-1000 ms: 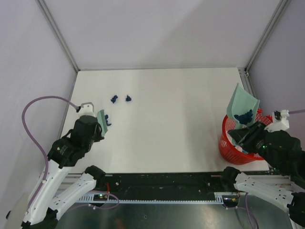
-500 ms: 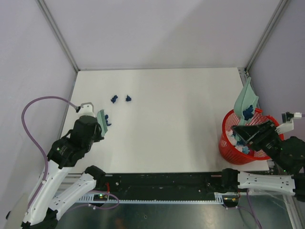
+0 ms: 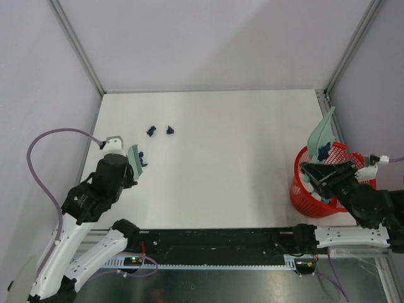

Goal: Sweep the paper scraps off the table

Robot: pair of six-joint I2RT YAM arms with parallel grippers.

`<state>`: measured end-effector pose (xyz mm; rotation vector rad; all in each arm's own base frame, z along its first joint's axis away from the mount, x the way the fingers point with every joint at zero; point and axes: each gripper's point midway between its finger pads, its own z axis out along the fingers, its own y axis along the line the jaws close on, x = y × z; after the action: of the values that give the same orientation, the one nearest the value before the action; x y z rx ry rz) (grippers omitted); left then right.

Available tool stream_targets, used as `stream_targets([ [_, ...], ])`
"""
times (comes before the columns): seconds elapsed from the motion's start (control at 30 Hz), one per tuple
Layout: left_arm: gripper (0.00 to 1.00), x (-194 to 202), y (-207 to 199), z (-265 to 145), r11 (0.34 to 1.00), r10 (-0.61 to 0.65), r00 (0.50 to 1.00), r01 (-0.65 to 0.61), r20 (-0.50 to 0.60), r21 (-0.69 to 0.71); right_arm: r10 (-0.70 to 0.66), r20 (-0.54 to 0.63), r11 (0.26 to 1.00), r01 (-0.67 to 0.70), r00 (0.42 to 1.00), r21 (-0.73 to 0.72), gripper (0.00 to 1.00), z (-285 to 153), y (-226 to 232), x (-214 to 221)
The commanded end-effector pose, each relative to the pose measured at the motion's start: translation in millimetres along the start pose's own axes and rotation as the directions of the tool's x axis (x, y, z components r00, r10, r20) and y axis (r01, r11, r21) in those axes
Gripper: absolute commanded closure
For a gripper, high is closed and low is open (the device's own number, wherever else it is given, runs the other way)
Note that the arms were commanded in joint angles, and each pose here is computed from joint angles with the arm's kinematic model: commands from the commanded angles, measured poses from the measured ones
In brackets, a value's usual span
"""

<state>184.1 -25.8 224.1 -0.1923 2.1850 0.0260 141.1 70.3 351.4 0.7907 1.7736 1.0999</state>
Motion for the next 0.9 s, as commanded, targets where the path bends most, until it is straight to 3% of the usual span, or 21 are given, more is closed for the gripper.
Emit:
stream_targets([
  [0.0,1.0,-11,-2,1,0.999,-0.036,0.998,0.036,0.047,0.006,0.311,0.032,0.941,-0.303,0.95,-0.148,1.0,-5,5,-29],
  [0.17,1.0,-12,-2,-1,0.999,-0.042,0.998,0.042,0.055,0.009,0.471,0.012,0.854,-0.453,0.882,-0.255,1.0,-11,0,-47],
  [0.53,1.0,-12,-1,-1,0.999,-0.044,0.997,0.044,0.057,0.007,0.551,-0.027,0.782,-0.528,0.834,-0.331,1.0,-24,10,-69],
  [0.73,1.0,-13,-1,-2,0.999,-0.046,0.997,0.045,0.06,0.007,0.483,-0.016,0.804,-0.45,0.876,-0.388,1.0,-30,31,-74],
  [0.87,1.0,-13,-1,-3,0.999,-0.048,0.997,0.047,0.064,0.01,0.297,0.049,0.891,-0.258,0.954,-0.373,1.0,-26,53,-61],
])
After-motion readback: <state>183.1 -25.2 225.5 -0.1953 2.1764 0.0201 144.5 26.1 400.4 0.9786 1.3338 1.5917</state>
